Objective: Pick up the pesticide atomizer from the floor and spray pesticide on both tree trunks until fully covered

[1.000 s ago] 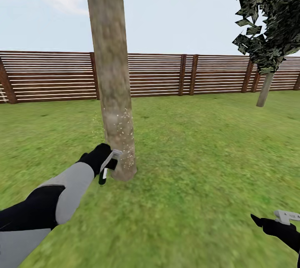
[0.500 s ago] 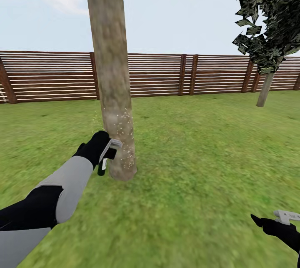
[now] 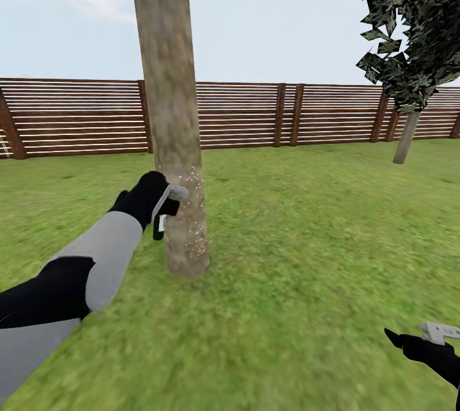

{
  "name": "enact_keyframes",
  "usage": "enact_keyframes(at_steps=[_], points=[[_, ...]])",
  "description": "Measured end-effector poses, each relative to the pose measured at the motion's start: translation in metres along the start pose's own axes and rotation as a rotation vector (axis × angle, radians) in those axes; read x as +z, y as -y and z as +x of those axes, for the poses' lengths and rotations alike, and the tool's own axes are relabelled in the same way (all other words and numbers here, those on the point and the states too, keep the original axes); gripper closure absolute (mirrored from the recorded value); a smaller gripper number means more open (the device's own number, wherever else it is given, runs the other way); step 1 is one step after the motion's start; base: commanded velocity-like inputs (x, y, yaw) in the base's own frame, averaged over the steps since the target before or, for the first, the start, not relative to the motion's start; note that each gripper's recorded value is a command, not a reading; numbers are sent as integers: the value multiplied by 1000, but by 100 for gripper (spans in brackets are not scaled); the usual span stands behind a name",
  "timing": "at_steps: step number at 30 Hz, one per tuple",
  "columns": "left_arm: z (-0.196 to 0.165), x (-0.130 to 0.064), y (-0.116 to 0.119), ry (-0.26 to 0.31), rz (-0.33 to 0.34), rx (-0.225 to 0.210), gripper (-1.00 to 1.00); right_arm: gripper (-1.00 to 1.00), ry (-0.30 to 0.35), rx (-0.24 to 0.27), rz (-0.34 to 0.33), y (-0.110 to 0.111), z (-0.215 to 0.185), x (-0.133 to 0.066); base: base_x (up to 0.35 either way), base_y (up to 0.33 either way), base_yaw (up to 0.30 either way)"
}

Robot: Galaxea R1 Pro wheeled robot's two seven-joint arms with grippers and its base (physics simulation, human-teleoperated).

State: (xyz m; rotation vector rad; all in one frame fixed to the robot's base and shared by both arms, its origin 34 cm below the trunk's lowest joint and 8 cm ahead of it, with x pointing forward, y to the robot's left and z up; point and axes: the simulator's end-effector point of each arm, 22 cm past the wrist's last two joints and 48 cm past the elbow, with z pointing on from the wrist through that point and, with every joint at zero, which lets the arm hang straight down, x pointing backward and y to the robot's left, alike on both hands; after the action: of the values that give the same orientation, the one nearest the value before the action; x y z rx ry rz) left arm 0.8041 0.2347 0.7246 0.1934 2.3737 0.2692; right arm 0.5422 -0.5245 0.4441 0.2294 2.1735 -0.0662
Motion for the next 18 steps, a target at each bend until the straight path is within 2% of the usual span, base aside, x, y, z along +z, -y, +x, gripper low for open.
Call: enact_keyframes(at_steps=[7, 11, 16, 18], points=[[-44, -29, -9, 71, -9, -8, 100, -100, 0, 0, 0, 0, 0, 0, 0, 0, 0], [-51, -35, -11, 83, -10, -11, 100, -100, 0, -1, 0, 0, 0, 0, 0, 0, 0], [-42, -28, -8, 59, -3, -6, 100, -100, -1, -1, 0, 0, 0, 0, 0, 0, 0], [-14, -10, 1, -16, 13, 10, 100, -100, -1, -1, 0, 0, 0, 0, 0, 0, 0]])
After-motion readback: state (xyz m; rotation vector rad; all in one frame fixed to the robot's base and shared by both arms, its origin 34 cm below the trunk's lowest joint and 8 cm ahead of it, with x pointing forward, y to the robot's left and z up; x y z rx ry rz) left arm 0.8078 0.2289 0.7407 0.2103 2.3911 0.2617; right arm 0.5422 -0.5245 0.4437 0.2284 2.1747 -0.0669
